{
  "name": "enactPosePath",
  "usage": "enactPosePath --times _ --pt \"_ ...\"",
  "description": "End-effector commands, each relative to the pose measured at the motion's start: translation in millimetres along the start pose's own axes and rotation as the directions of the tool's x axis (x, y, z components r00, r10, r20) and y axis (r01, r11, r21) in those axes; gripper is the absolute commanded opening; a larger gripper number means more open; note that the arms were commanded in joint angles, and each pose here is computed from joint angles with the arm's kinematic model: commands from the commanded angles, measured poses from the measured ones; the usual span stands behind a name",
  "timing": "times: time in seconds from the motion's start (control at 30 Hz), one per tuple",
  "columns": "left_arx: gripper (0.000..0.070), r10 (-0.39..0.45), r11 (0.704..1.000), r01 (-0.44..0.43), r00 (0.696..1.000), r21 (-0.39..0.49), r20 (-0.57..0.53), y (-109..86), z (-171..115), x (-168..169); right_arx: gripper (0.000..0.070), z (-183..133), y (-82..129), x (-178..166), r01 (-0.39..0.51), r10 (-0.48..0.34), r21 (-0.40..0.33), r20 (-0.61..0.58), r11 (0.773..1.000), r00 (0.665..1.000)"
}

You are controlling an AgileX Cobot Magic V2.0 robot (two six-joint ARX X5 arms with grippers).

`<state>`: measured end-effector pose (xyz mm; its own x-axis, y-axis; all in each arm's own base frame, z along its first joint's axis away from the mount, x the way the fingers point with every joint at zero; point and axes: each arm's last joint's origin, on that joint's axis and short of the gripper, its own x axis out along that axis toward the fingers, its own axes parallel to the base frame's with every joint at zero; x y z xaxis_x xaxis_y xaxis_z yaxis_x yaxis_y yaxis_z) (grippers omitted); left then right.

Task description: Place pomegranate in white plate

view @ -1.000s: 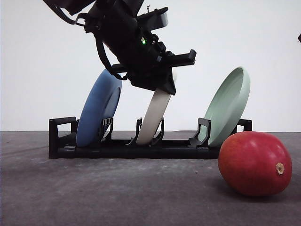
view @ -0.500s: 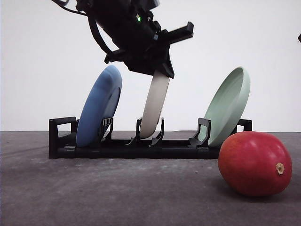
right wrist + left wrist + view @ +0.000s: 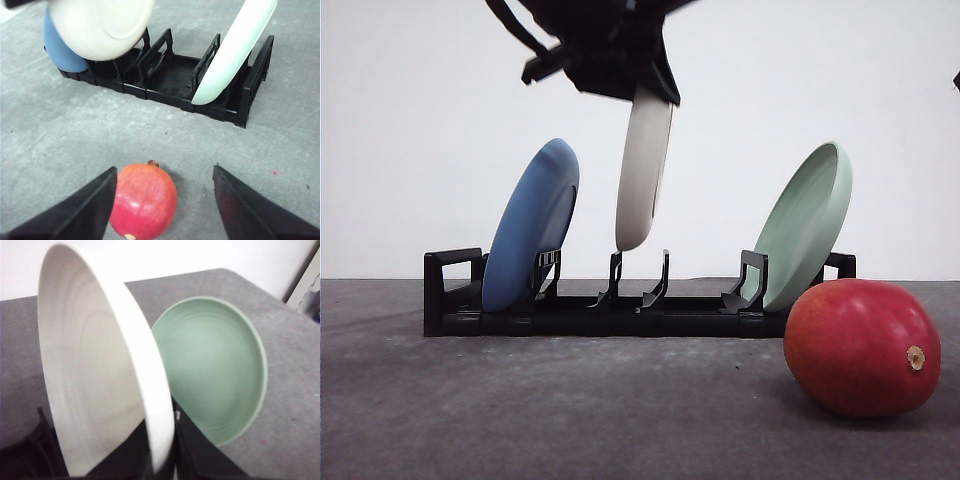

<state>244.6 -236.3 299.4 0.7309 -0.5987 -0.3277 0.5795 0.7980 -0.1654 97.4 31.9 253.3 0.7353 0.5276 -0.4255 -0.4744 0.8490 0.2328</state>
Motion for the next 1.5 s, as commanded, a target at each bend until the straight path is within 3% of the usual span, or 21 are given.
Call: enactPosePath --times 0.0,0.27,0.43,0.87,1.03,1.13,1.2,1.47 --pt "0.0012 -0.042 0.999 0.043 0.998 -0.021 0.046 -8.3 13.0 -7.2 0.0384 5.0 1.8 -2.4 -0.006 0.007 -0.019 0.021 1.0 1.0" --pt "0.0011 -0.103 0.995 0.103 0.993 -0.002 0.056 -25.5 26.1 -47.9 0.0384 5.0 1.8 -2.4 -0.006 0.006 -0.019 0.021 1.0 1.0" --pt "0.0012 -0.144 0.99 0.143 0.99 0.017 0.013 -35.7 20.0 -71.8 0.0384 5.0 1.7 -2.4 -0.005 0.006 -0.019 0.021 1.0 1.0" --pt "0.0011 -0.143 0.986 0.142 0.99 0.09 -0.004 -47.5 -54.5 -126.2 0.0384 5.0 1.7 -2.4 -0.004 0.005 -0.019 0.022 1.0 1.0" --pt "0.0011 -0.111 0.967 0.132 0.988 0.219 -0.108 -43.6 -79.7 -136.5 0.0384 5.0 1.7 -2.4 -0.004 0.005 -0.019 0.021 1.0 1.0" --pt "0.001 -0.062 0.928 0.133 0.976 0.348 -0.209 -40.7 -90.7 -138.7 0.0384 5.0 1.7 -2.4 -0.005 0.005 -0.019 0.021 1.0 1.0" --pt "0.001 -0.045 0.886 0.16 0.963 0.435 -0.264 -40.7 -97.1 -138.7 0.0384 5.0 1.7 -2.4 -0.004 0.005 -0.019 0.021 1.0 1.0" --pt "0.001 0.006 0.667 0.306 0.909 0.679 -0.416 -55.8 -123.9 -121.4 0.0384 5.0 1.7 -2.4 -0.004 0.005 -0.019 0.021 1.0 1.0"
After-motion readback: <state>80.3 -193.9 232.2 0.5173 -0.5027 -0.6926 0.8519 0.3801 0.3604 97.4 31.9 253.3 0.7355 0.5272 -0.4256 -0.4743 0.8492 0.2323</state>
